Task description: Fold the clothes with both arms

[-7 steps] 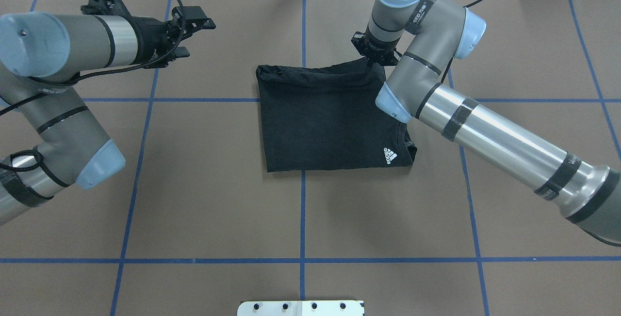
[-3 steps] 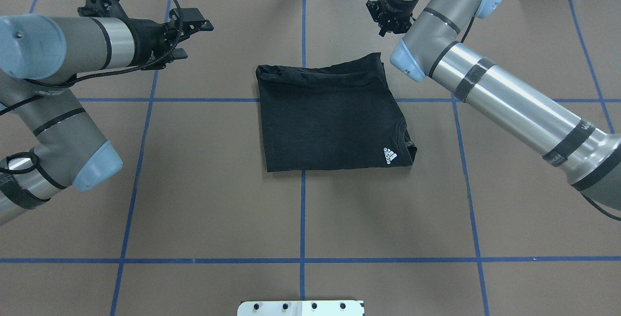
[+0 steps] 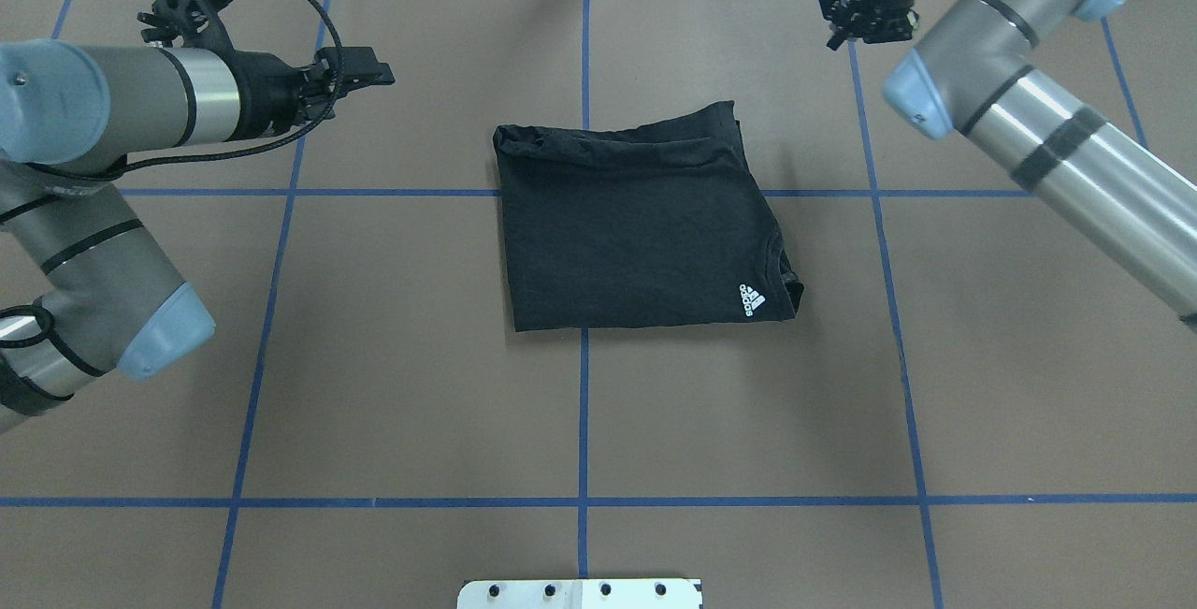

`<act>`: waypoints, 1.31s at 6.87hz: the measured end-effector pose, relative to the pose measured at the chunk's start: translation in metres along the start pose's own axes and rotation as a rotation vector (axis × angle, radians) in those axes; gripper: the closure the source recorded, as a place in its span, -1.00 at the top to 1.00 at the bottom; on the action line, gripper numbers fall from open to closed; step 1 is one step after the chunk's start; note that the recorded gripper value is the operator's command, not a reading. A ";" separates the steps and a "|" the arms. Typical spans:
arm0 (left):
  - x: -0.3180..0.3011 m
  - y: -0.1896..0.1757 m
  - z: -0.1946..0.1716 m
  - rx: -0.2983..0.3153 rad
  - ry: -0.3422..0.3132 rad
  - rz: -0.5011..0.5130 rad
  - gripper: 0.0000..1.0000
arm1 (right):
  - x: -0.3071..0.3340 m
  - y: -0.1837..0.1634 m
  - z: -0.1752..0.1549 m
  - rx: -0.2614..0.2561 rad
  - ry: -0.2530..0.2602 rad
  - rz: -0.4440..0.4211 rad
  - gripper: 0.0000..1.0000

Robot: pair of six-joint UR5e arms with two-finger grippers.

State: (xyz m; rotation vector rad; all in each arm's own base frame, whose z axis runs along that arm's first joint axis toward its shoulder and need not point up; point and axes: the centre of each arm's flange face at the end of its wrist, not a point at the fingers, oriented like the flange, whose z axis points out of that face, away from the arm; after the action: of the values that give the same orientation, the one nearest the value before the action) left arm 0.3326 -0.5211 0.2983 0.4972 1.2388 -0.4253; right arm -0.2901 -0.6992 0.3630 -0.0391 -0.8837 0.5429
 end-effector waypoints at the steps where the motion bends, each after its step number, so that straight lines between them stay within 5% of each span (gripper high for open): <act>1: -0.024 -0.002 -0.012 -0.004 -0.047 0.126 0.97 | 0.060 -0.011 -0.016 0.011 0.001 -0.058 1.00; 3: -0.100 -0.028 -0.061 -0.088 -0.123 0.381 0.98 | 0.174 -0.029 -0.054 0.005 0.011 -0.196 1.00; 5: -0.194 -0.058 -0.125 -0.200 -0.167 0.611 0.97 | 0.289 -0.047 -0.083 -0.032 0.084 -0.379 1.00; 7: -0.274 -0.067 -0.186 -0.273 -0.194 0.706 0.97 | 0.383 -0.057 -0.102 -0.123 0.160 -0.517 1.00; 9: -0.326 -0.071 -0.221 -0.347 -0.277 0.750 0.98 | 0.437 -0.052 -0.106 -0.183 0.182 -0.547 1.00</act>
State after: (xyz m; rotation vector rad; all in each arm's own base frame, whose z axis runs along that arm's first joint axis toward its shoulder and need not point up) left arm 0.0305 -0.4405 0.5480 0.5416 0.7588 0.3446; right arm 0.0338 -0.5202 0.6242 -0.0115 -0.7228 -0.0529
